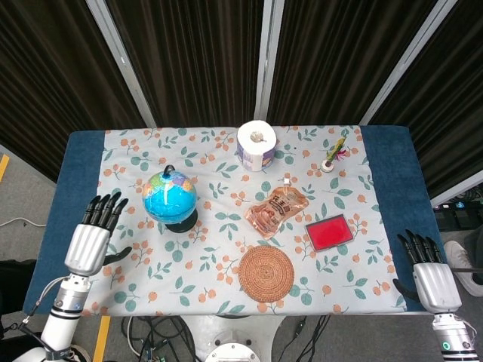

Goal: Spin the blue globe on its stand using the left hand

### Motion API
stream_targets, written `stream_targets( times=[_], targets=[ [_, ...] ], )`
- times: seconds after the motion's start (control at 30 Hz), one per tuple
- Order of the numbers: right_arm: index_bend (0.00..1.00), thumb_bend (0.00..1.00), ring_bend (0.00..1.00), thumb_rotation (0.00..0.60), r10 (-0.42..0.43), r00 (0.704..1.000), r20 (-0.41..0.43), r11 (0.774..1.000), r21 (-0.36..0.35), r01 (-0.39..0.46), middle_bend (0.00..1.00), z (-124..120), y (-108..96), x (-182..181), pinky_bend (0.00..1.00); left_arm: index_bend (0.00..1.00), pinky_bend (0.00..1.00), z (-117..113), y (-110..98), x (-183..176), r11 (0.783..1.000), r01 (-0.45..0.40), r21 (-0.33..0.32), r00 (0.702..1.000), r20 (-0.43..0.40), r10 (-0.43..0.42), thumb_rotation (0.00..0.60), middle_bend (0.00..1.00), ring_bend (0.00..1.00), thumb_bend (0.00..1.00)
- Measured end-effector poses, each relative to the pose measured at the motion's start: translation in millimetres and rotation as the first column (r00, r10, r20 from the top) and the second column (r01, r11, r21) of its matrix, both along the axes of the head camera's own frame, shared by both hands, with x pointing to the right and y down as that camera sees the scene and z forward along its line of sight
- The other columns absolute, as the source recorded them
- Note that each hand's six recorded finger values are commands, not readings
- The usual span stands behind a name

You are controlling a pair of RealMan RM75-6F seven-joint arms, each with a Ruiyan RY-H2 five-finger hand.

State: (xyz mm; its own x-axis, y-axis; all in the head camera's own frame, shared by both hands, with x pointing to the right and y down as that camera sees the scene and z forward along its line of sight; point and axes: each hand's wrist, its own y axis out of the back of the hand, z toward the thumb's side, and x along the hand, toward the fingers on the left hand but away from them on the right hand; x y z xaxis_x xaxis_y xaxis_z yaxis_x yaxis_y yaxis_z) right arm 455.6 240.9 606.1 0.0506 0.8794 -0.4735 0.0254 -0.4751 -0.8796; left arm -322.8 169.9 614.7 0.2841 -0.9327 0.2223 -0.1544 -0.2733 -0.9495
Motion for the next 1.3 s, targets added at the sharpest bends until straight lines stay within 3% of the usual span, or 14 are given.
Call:
stream_targets(
  times=[0.2,0.57,0.97,1.3],
  targets=[
    [0.00,0.14,0.00,0.600,0.004,1.000,0.002,1.000,-0.003,-0.004,0.00,1,0,2,0.00,0.03,0.00,-4,-5,40,0.992,-0.125,0.022,0.992,-0.031,0.126,0.600,0.00,0.00,0.00],
    [0.00,0.14,0.00,0.600,0.008,1.000,0.004,1.000,-0.006,-0.008,0.00,2,1,3,0.00,0.03,0.00,5,-3,70,0.980,-0.198,-0.013,0.980,-0.031,0.197,0.600,0.00,0.00,0.00],
    [0.00,0.14,0.00,0.600,0.008,1.000,0.003,1.000,-0.002,-0.008,0.00,1,0,3,0.00,0.03,0.00,10,-4,51,0.990,-0.138,-0.034,0.990,-0.009,0.138,0.600,0.00,0.00,0.00],
    [0.00,0.14,0.00,0.600,0.007,1.000,-0.001,1.000,-0.003,-0.007,0.00,1,0,3,0.00,0.03,0.00,30,-5,-3,0.993,0.042,-0.113,0.998,0.055,-0.036,0.600,0.00,0.00,0.00]
  ],
)
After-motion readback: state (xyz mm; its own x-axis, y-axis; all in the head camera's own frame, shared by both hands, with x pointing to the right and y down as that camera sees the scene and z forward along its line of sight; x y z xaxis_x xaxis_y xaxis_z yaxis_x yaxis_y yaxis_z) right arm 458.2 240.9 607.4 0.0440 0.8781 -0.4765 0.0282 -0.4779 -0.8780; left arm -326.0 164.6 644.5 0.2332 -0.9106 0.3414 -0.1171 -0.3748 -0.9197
